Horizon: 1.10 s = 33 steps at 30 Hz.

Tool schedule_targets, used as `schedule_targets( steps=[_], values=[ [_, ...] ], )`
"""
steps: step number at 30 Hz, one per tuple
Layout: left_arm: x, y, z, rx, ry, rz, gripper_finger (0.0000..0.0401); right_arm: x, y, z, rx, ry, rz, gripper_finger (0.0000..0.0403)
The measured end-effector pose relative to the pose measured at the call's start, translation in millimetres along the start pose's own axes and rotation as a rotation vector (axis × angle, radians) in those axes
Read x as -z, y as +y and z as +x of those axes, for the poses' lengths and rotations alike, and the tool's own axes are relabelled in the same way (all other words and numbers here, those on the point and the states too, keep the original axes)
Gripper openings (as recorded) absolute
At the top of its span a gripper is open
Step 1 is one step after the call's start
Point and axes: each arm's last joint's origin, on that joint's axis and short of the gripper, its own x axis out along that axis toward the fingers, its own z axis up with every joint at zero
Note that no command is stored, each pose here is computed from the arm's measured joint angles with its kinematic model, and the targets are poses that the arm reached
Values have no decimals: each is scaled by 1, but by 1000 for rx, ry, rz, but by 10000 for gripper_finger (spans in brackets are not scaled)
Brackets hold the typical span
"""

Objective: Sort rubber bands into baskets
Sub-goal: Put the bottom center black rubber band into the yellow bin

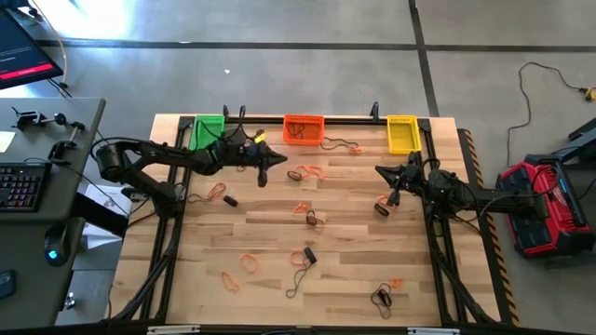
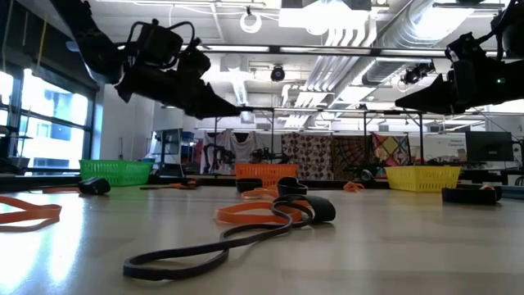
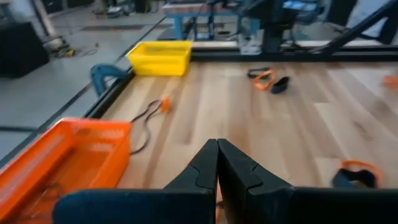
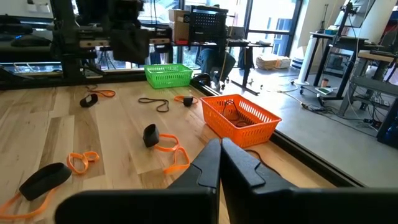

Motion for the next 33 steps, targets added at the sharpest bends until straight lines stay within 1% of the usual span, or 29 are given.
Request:
schedule_targets(
  steps=[10, 15, 17, 22, 24, 27, 31, 33],
  values=[
    [-4, -28, 7, 89, -12, 45, 0, 0, 0, 0, 0, 0, 0, 0],
    [-5, -39, 8, 152, -17, 70, 0, 0, 0, 0, 0, 0, 0, 0],
    [-6, -44, 9, 193, -23, 87, 0, 0, 0, 0, 0, 0, 0, 0],
    [-7, -57, 9, 343, -45, 103, 0, 0, 0, 0, 0, 0, 1, 0],
    [-7, -61, 9, 379, -40, 100, 0, 0, 0, 0, -2, 0, 41, 0],
    [-6, -68, 9, 404, -26, 97, 0, 0, 0, 0, -4, -1, 118, 0],
    [-6, -76, 10, 429, -28, 104, 0, -3, 0, 0, -7, -34, 146, 0],
    [-7, -78, 10, 439, -31, 95, 0, -6, 0, 0, -22, -56, 185, 0]
  ],
)
